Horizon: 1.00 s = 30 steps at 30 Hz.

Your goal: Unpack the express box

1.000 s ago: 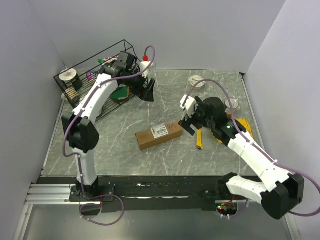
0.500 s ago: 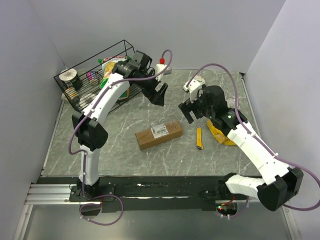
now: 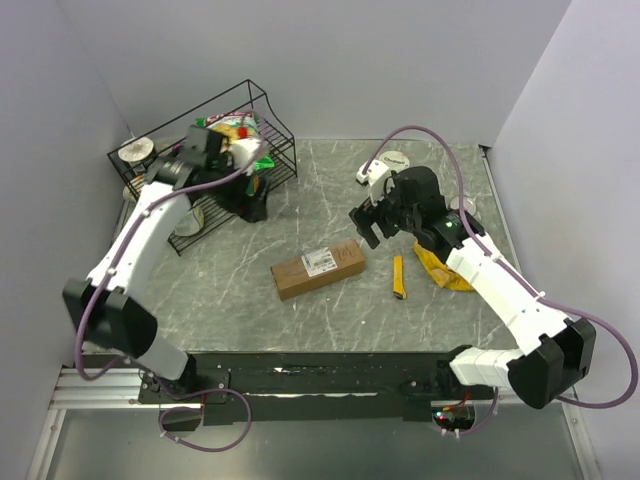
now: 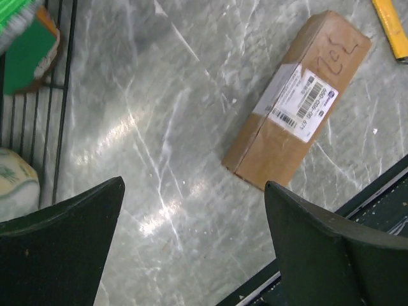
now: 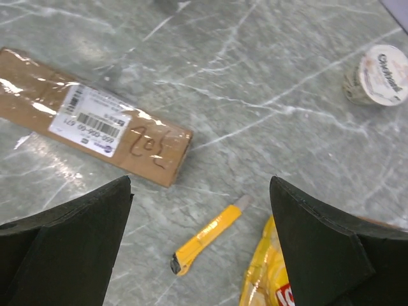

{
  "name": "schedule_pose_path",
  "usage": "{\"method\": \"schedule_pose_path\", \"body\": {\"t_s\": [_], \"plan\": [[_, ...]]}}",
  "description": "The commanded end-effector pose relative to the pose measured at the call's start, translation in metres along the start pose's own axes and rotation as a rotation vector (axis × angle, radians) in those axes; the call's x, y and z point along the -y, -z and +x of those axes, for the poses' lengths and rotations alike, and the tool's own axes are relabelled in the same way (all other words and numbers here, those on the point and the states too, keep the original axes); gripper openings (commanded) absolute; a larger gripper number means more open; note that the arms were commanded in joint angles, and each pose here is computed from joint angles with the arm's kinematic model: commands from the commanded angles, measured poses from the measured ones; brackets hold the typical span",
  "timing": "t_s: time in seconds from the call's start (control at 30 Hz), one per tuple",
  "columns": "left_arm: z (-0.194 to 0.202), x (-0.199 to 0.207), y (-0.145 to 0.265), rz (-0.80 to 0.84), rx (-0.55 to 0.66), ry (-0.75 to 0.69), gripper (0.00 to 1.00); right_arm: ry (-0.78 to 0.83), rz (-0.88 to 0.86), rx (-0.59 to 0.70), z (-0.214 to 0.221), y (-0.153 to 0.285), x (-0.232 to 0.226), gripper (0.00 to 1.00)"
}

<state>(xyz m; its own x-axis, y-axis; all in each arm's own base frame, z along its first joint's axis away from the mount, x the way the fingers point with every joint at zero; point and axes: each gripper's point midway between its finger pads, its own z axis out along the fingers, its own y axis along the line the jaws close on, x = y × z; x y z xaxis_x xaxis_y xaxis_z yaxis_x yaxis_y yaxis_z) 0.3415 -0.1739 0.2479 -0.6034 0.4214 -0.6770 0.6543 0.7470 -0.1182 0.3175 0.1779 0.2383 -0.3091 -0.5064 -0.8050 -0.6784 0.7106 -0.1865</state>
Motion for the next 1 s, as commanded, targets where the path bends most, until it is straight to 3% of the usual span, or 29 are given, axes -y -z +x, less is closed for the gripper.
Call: {"method": "schedule_pose_path", "body": {"t_s": [0.0, 0.03, 0.17, 0.27, 0.4, 0.53, 0.7, 0.97], "plan": [[0.017, 0.026, 0.011, 0.134, 0.100, 0.036, 0.97, -0.024, -0.079, 0.037, -0.007, -0.015, -0.013, 0.93], [0.023, 0.034, 0.022, 0.144, 0.134, 0.007, 0.97, -0.025, -0.092, 0.034, -0.003, -0.019, -0.016, 0.93], [0.081, 0.050, -0.005, 0.212, 0.120, 0.073, 0.98, -0.036, -0.152, 0.031, 0.014, -0.038, -0.030, 0.91], [0.103, 0.056, -0.019, 0.254, 0.097, 0.110, 0.87, -0.057, -0.197, -0.019, 0.038, -0.059, -0.042, 0.89], [0.101, 0.049, -0.019, 0.268, 0.127, 0.093, 0.77, -0.133, -0.203, -0.071, 0.059, -0.075, -0.048, 0.84], [0.098, 0.052, -0.023, 0.315, 0.116, 0.065, 0.77, -0.121, -0.206, -0.103, 0.075, -0.082, -0.057, 0.81], [0.094, 0.044, -0.036, 0.298, 0.129, 0.057, 0.78, -0.112, -0.227, -0.144, 0.103, -0.089, -0.070, 0.63], [0.093, 0.032, -0.056, 0.275, 0.135, 0.071, 0.80, 0.052, -0.249, -0.227, 0.144, -0.076, -0.096, 0.55]]}}
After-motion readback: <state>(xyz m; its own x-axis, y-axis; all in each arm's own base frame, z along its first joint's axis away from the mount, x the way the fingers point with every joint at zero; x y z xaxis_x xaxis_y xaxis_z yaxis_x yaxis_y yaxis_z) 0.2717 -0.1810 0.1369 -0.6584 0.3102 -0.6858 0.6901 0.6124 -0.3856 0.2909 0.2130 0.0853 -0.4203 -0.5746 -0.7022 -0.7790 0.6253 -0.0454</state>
